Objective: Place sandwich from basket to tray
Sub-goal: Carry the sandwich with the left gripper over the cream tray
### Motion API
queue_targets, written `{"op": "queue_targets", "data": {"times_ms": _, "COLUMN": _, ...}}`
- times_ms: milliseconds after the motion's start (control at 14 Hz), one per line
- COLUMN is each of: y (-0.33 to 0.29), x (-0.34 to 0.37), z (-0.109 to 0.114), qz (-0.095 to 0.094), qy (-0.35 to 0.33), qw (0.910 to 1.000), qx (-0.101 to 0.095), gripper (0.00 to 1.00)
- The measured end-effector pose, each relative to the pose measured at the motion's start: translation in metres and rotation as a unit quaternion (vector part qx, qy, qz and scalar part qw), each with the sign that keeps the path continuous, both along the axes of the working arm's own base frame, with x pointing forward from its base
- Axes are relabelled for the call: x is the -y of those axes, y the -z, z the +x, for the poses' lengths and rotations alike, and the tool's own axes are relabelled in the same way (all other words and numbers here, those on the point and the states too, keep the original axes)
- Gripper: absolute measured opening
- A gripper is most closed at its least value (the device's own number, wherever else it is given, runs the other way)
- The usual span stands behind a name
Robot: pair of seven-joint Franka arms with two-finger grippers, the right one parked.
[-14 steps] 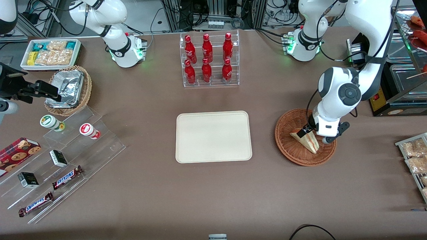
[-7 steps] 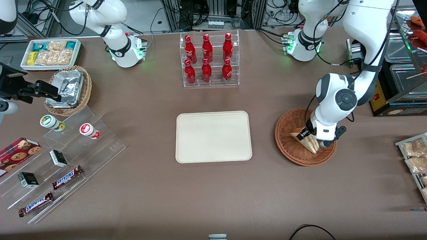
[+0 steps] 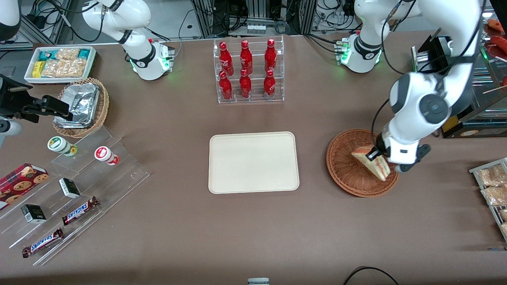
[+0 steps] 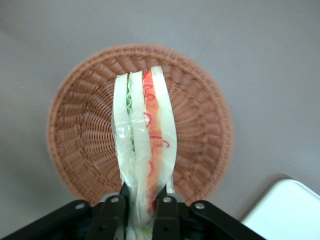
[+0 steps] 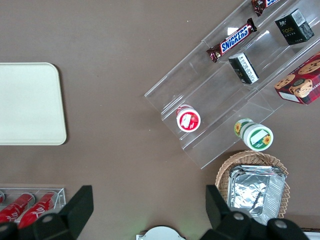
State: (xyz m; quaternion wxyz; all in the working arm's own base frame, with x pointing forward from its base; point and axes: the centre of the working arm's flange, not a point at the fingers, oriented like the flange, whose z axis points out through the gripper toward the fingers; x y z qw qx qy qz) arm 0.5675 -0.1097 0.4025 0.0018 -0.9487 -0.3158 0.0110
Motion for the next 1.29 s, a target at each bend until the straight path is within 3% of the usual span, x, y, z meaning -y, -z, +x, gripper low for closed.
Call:
{"op": "queue_targets", "data": {"times_ms": 214, "y": -0.084, "x": 0.046, "z": 0.008, "qz": -0.003, "qy": 0.039, "qw": 0.9991, "qx": 0.017, "gripper": 0.15}}
{"op": "queue_targets", "data": {"times_ms": 429, "y": -0.107, "x": 0.137, "z": -0.006, "qz": -0.015, "qy": 0.113, "qw": 0.9929, "qx": 0.033, "gripper": 0.15}}
{"op": "queue_targets", "data": {"times_ms": 857, "y": -0.045, "x": 0.3, "z": -0.042, "qz": -0.032, "qy": 0.233, "qw": 0.972, "qx": 0.002, "gripper": 0.15}}
{"op": "queue_targets", "data": {"times_ms": 1071, "y": 0.014, "x": 0.367, "z": -0.062, "qz": -0.046, "qy": 0.277, "qw": 0.9599, "qx": 0.006, "gripper": 0.15}}
{"op": "queue_targets", "data": {"times_ms": 1286, "y": 0.071, "x": 0.404, "z": -0.083, "qz": -0.018, "qy": 0.323, "qw": 0.9461, "qx": 0.007, "gripper": 0.15}}
